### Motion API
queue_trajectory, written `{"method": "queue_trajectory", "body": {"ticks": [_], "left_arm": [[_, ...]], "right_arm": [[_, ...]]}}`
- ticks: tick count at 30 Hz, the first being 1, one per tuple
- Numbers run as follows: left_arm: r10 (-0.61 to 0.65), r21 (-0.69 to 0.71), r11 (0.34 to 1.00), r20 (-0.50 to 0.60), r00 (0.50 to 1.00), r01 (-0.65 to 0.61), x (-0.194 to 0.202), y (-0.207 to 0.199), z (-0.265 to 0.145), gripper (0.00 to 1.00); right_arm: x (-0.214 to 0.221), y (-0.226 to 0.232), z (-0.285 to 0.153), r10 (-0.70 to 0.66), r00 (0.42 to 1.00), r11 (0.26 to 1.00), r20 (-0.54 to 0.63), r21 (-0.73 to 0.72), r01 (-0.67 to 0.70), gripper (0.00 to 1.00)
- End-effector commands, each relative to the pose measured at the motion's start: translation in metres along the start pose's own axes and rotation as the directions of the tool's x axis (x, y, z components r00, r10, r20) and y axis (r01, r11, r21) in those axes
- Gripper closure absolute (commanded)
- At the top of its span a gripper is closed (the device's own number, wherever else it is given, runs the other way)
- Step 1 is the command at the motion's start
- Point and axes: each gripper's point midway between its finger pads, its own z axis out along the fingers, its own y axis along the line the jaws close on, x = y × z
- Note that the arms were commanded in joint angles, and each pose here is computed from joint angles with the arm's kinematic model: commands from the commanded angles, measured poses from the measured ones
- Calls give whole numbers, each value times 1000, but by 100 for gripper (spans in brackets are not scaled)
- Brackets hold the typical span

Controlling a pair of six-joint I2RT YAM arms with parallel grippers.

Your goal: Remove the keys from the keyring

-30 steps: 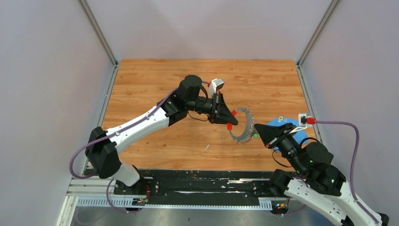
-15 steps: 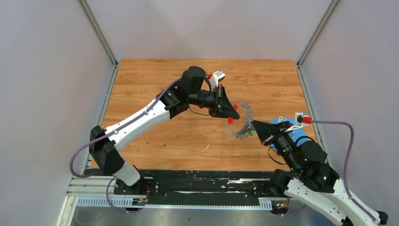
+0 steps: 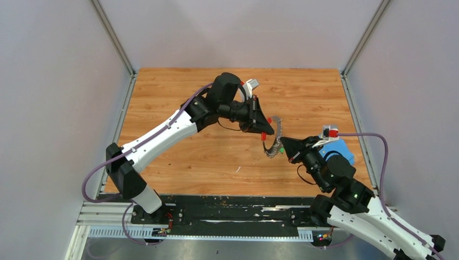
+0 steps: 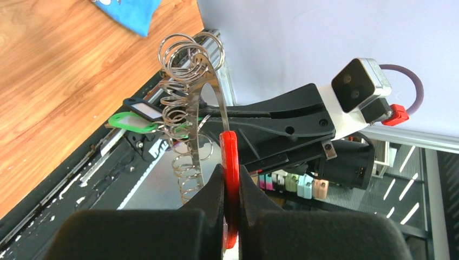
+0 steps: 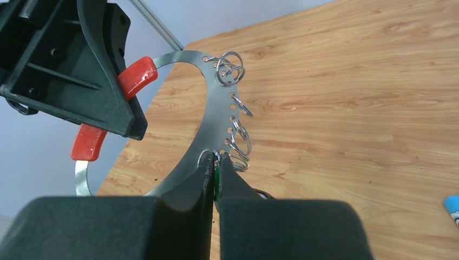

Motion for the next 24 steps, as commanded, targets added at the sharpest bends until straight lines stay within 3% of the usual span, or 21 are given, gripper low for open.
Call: {"method": "queue_trajectory", "body": {"ticks": [1, 9, 15, 24], "left_arm": [[39, 130, 991, -86, 996, -27, 22, -43, 4, 100], [82, 107, 992, -78, 994, -73, 20, -42, 4, 100], [121, 20, 993, -87, 989, -120, 23, -23, 2, 100], [184, -94, 977, -88, 979, -192, 25, 2, -3, 100]], "right_arm": [[16, 18, 11, -7, 999, 996, -45, -85, 3, 99], [51, 18, 23, -72, 984, 995, -164, -83, 59, 99], [51, 30, 24, -77, 978, 992, -192, -118, 55, 99], [55, 43, 25, 72, 963, 992, -260, -85, -97, 99]]}}
